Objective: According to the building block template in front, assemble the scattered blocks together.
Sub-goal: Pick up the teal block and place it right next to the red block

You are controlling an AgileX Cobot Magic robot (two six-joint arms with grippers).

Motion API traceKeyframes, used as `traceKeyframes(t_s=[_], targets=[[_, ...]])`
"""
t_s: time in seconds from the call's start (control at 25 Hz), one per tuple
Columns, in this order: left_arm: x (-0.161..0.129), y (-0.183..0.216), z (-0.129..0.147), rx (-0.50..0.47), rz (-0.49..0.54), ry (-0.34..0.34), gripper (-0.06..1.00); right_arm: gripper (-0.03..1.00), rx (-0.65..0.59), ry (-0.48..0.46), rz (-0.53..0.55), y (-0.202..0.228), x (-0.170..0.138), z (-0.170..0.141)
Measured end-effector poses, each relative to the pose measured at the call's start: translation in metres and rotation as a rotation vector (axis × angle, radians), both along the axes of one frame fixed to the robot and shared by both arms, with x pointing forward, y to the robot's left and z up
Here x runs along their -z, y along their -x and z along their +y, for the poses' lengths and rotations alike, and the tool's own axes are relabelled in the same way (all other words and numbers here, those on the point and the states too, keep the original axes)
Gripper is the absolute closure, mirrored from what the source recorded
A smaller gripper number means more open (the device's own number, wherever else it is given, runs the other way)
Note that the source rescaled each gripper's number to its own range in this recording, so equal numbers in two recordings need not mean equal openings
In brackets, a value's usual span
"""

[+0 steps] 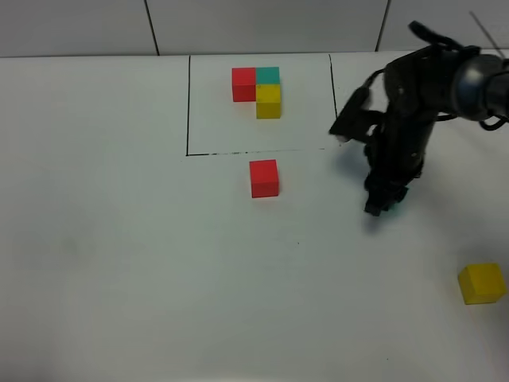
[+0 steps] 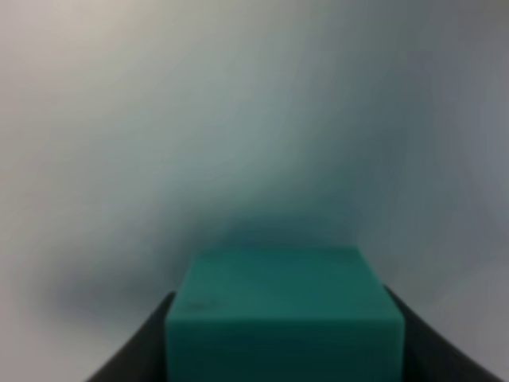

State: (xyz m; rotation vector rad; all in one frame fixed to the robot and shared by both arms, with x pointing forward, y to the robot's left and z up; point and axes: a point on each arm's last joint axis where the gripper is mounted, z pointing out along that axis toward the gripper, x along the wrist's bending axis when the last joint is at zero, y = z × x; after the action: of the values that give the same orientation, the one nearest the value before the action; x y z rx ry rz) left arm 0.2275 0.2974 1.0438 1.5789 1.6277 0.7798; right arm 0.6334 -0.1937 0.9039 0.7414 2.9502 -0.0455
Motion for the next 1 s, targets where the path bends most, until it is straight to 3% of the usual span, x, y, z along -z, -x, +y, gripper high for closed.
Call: traceKeyframes(t_s=[0.12,0.24,0.44,1.0], targets=[[0.0,0.0,0.0,0.0,0.0,0.0,0.4,0.95,-0.221,-0.005,-0.024,0.004,-0.005,0.033],[0.0,0.0,0.0,0.0,0.0,0.0,0.4,0.95,-0.316,-0.024,-0.061,-0.003,-0.011,0.049],[0.0,0.0,0.0,0.0,0.0,0.0,0.4,0.95,-0.348,-0.085,-0.047,-0.021,-0.015,0.064],[0.0,0.0,0.0,0.0,0.0,0.0,0.4,0.95,-0.425,-0.127,-0.028,-0.044,0.008,0.079]])
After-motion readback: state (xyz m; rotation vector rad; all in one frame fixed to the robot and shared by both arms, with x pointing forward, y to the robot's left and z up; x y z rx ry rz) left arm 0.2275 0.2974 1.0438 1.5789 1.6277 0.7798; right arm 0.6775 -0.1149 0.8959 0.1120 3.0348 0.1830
